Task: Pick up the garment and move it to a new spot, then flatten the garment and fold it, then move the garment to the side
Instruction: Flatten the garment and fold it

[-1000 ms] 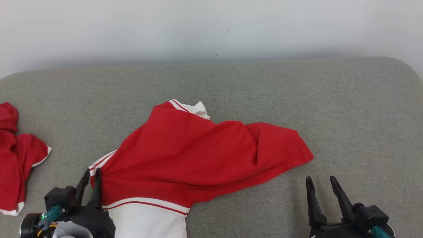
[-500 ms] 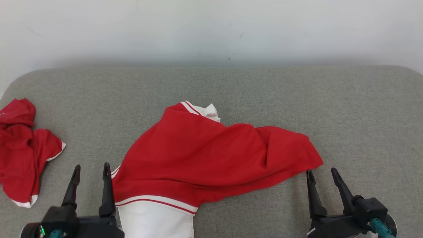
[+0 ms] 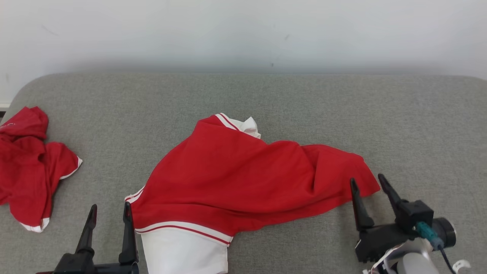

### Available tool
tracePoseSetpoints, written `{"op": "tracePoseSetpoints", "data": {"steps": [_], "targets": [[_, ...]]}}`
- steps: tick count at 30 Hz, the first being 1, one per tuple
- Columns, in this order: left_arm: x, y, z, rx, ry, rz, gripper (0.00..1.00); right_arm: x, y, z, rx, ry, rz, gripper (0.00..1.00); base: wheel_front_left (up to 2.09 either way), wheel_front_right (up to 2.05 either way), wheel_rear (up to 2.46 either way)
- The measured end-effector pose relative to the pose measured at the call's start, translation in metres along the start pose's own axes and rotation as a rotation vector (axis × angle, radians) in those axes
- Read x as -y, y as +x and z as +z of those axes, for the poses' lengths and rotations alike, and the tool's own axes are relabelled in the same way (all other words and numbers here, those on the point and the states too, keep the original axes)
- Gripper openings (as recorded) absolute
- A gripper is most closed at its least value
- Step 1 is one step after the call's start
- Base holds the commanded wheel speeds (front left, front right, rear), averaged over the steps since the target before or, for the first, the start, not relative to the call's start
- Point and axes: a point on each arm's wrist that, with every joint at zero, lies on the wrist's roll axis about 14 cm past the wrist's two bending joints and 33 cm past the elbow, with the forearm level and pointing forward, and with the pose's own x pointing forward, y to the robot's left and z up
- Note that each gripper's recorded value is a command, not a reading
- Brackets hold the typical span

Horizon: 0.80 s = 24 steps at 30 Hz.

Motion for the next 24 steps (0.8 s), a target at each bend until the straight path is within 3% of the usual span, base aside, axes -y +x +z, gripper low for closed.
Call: {"op": "tracePoseSetpoints", "data": {"steps": [16, 17, 18, 24], "targets": [[-0.006, -0.002, -0.010, -0.033, -0.012, 0.014, 1.00, 0.028, 0.033, -0.048, -0.210, -0.066, 0.031, 1.00, 0.00, 0.00, 0.00], [-0.006, -0.003, -0.011, -0.036, -0.012, 0.016, 1.00, 0.025, 0.033, -0.053, -0.229, -0.061, 0.040, 0.33, 0.00, 0.00, 0.00], [-0.007, -0.004, -0.011, -0.037, -0.013, 0.019, 1.00, 0.021, 0.032, -0.058, -0.244, -0.053, 0.051, 0.00, 0.00, 0.00, 0.00], [-0.004, -0.009, -0.017, -0.056, -0.028, 0.017, 1.00, 0.017, 0.030, -0.054, -0.243, -0.040, 0.070, 0.00, 0.00, 0.00, 0.00]]}}
